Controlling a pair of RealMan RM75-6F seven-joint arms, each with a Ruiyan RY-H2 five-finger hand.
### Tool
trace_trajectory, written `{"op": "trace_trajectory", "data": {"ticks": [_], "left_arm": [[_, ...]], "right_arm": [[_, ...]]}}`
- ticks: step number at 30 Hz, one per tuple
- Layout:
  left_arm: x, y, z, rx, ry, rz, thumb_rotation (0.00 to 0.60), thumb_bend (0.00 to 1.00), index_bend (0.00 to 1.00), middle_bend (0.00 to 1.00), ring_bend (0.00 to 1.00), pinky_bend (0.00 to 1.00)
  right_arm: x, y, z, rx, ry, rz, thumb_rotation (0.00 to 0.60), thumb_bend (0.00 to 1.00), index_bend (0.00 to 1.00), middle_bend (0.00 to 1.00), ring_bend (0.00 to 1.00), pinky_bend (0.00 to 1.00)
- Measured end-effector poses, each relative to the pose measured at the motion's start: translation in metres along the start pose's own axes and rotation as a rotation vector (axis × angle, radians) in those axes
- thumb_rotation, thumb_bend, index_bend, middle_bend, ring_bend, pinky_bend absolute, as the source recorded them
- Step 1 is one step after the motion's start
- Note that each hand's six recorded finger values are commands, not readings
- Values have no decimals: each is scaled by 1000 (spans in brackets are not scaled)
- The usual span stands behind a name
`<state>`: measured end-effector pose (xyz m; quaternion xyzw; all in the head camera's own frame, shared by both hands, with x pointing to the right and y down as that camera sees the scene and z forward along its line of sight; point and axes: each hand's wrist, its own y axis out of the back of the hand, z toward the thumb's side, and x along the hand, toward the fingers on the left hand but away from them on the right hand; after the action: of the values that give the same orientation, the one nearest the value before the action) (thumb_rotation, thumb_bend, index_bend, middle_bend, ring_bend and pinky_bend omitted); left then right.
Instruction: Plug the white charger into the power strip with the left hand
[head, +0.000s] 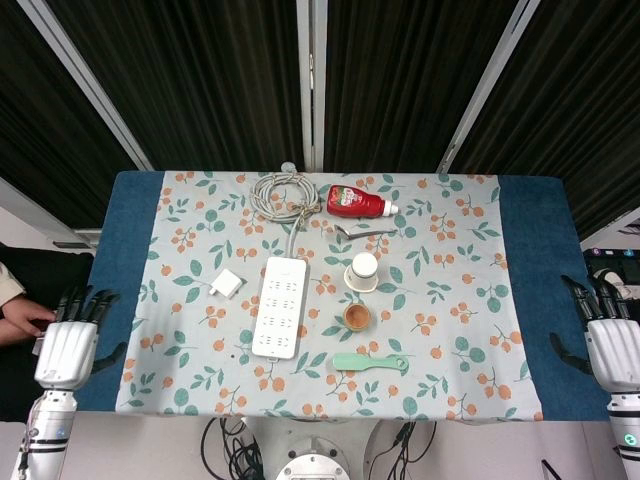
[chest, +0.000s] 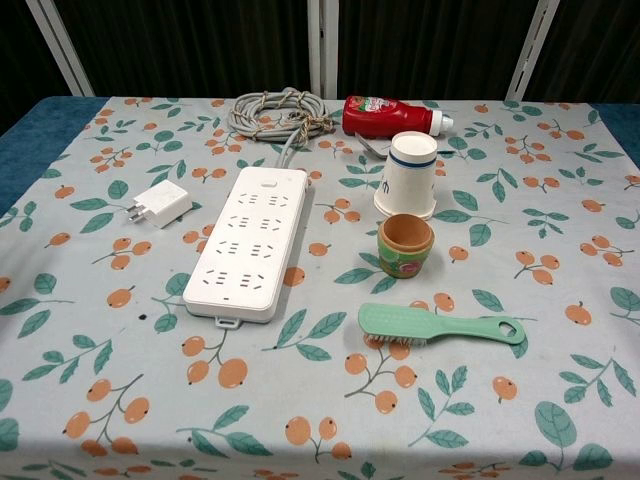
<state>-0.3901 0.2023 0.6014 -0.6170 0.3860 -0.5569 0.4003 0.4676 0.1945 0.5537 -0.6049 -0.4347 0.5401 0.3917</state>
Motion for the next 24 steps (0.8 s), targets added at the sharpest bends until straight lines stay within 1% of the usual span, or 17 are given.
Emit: {"op": "trace_trajectory", "data": {"ticks": [4,6,9,11,14,18,20,24], "left_arm": [[31,0,31,-10,-142,-27,600,198,225,201,62,0],[50,-3,49,-30,-221,-53,600,196,227,203,62,0],[78,-9,74,-59,-320,-102,600,193,227,213,62,0],[98,-16,91,-79,-374,-140,600,192,225,242,62,0],[120,-26,111,-114,-425,-197,600,192,221,268,62,0],[139,-42,134,-160,-472,-270,600,192,216,277,48,0],[147,-51,143,-160,-486,-301,600,191,211,277,29,0],[155,-68,151,-144,-492,-350,600,188,202,277,26,0]], "right_arm": [[-1,10,-1,13,1,-31,600,255,23,151,0,34],[-1,12,0,15,3,-36,600,256,23,151,0,34],[0,11,0,16,0,-31,600,255,23,151,0,34],[1,11,-1,15,-6,-29,600,255,23,151,0,34],[3,11,-2,13,-19,-29,600,255,23,151,0,34],[7,10,-5,7,-40,-28,600,254,23,151,0,34],[9,9,-6,4,-47,-27,600,255,23,150,0,34],[11,8,-8,1,-58,-24,600,255,23,151,0,34]]}}
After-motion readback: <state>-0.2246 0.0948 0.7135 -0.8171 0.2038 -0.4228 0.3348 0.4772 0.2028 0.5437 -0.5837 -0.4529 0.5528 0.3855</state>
